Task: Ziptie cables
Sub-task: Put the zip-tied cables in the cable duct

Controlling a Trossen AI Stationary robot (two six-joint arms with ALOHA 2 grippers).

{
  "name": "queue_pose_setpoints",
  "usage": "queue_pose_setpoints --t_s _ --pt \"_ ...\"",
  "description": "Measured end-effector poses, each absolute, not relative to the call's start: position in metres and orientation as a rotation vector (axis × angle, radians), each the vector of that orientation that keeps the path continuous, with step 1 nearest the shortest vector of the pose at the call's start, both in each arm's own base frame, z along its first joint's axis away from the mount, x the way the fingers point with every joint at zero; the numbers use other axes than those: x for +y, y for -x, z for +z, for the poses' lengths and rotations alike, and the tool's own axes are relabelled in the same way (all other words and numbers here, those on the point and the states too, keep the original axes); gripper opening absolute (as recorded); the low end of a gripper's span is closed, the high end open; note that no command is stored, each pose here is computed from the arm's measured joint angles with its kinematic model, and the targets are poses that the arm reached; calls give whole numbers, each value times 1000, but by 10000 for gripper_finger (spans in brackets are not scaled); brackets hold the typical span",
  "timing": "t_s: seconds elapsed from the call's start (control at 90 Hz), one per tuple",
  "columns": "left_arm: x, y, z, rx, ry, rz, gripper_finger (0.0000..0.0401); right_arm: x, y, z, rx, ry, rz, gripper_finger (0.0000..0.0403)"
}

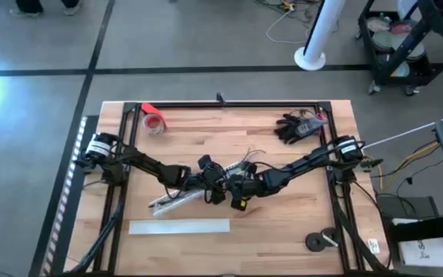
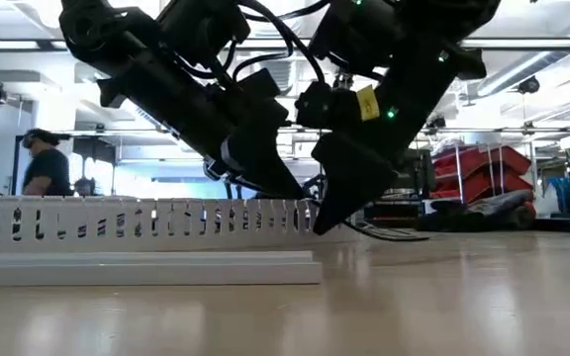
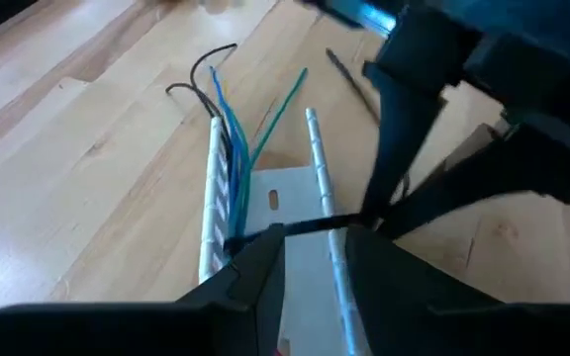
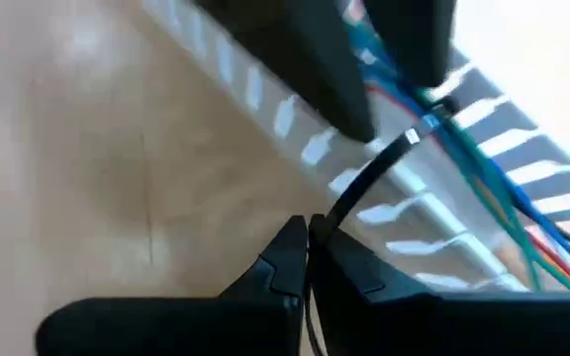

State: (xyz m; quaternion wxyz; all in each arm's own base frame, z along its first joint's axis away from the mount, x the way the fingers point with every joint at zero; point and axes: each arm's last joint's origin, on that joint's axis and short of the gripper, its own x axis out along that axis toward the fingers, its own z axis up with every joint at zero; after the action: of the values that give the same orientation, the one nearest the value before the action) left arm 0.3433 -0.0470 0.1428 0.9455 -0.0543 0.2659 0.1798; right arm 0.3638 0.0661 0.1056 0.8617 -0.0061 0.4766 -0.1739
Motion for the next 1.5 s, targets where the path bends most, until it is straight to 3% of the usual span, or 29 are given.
queue_pose_setpoints --t_s 0.433,0.756,0.956,1.5 --pt "-47 -344 144 526 115 368 98 70 -370 121 1019 -12 -315 10" --pt "-47 -344 143 529 114 368 98 62 -370 145 1092 -322 -258 118" --pt "-46 -343 143 534 113 369 98 43 -358 152 1054 -457 -331 171" --pt "-46 -343 142 542 113 371 98 24 -329 132 747 -896 -323 153"
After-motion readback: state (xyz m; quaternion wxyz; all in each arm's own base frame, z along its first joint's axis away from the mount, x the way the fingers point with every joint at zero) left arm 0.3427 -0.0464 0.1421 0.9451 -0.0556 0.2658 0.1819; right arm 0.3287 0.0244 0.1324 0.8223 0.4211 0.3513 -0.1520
